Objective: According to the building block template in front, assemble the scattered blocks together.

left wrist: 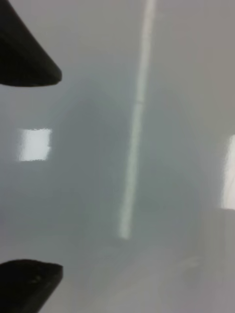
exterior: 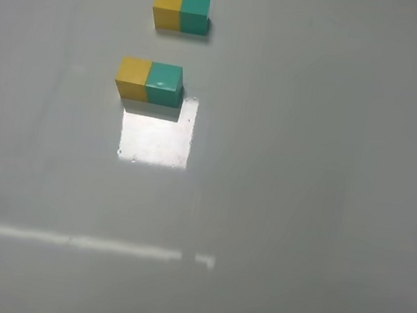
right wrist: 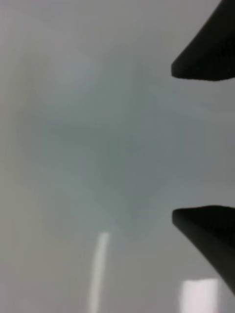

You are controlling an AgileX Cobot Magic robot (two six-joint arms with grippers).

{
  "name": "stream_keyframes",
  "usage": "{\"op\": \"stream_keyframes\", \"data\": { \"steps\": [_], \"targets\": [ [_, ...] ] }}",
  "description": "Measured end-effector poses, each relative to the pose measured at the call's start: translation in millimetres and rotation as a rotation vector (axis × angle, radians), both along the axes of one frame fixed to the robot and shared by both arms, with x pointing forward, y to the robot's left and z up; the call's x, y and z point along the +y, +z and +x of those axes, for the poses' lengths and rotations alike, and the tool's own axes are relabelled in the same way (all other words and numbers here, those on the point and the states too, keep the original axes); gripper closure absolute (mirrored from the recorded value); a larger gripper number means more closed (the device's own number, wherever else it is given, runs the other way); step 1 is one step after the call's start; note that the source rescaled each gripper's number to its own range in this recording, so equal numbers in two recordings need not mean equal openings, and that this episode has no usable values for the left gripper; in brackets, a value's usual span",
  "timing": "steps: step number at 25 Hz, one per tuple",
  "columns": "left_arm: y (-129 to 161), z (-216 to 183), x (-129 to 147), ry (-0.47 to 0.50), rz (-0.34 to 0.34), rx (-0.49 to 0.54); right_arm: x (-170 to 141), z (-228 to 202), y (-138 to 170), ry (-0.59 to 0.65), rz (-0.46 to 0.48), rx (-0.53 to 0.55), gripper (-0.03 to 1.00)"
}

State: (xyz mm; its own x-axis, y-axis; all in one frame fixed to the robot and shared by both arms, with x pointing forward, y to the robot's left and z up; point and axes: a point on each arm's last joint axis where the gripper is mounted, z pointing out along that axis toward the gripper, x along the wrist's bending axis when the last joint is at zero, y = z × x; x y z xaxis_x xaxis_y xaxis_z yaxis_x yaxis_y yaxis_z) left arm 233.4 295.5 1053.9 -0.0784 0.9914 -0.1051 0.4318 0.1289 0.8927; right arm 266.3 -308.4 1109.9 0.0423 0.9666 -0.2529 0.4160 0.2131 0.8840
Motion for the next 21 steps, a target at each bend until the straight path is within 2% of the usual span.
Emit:
{"op": "stream_keyframes", "data": {
  "steps": [5, 10, 21],
  "targets": [
    [0, 0, 0, 0.0, 0.0, 0.0, 4, -19, -24, 0.018, 0.083, -0.06, 0.55],
    [0, 0, 0, 0.0, 0.0, -0.001, 6, -25, -45, 0.017, 0.126, -0.02, 0.55],
    [0, 0, 0, 0.0, 0.0, -0.001, 3, -31, -50, -0.034, 0.174, -0.051, 0.55]
  ]
}}
